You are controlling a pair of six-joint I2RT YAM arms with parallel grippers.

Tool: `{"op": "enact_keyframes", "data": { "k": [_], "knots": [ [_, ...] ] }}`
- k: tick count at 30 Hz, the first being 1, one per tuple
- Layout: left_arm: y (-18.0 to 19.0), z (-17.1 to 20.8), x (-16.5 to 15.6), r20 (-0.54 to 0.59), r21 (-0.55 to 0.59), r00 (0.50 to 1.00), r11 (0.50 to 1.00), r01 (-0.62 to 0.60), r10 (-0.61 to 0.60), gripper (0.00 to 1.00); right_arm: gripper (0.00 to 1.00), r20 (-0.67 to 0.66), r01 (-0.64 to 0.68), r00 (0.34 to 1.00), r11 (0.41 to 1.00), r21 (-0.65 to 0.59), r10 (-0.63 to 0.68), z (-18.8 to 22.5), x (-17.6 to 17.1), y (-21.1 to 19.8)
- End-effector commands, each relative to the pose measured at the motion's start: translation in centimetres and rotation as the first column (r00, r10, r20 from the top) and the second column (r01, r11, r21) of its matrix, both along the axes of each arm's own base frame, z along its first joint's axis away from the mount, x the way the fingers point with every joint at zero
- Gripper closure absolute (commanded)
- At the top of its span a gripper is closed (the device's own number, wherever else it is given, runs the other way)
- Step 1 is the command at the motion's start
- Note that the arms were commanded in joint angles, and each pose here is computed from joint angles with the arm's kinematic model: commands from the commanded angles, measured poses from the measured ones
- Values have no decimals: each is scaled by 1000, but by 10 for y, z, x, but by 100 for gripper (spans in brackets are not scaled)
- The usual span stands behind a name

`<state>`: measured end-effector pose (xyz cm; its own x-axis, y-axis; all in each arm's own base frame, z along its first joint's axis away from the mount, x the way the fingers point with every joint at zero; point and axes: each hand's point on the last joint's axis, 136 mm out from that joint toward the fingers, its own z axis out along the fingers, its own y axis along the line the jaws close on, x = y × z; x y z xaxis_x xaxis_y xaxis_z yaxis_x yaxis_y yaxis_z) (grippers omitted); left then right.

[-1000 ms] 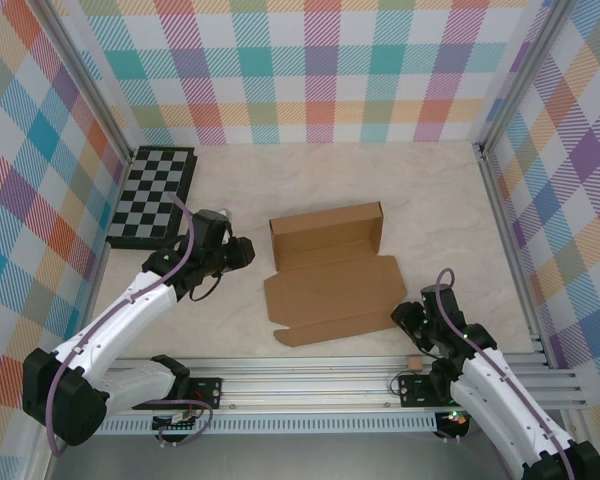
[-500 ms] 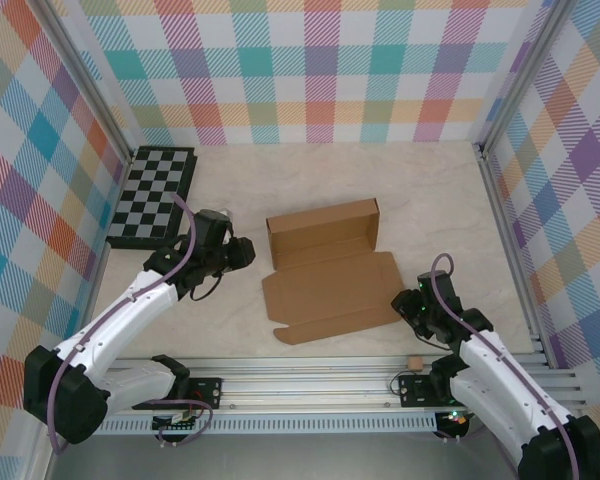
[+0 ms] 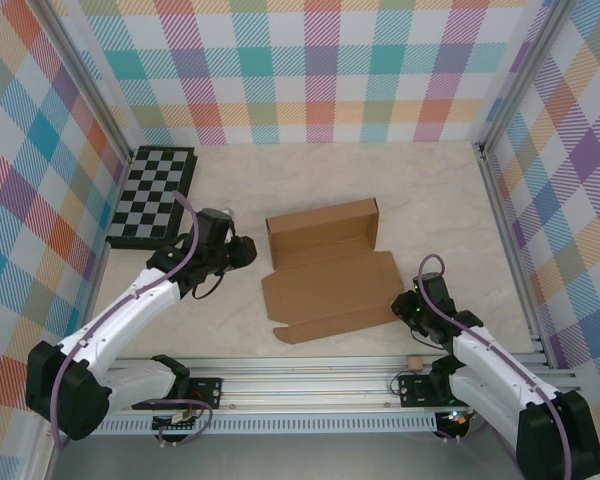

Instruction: Fold the paper box

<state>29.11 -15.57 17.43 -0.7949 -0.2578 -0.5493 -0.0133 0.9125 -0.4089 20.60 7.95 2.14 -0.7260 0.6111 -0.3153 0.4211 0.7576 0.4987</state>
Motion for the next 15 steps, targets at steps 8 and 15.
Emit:
{"op": "enact_keyframes", "data": {
  "k": [8,15],
  "knots": [
    [-2,20,3,54,44,997,998,47,-49,62,98,198,-190,952,958,-213,233,75,37,3],
    [-4,79,23,196,88,977,994,72,-88,62,100,133,-381,860,795,-472,492,166,64,6]
  ]
}}
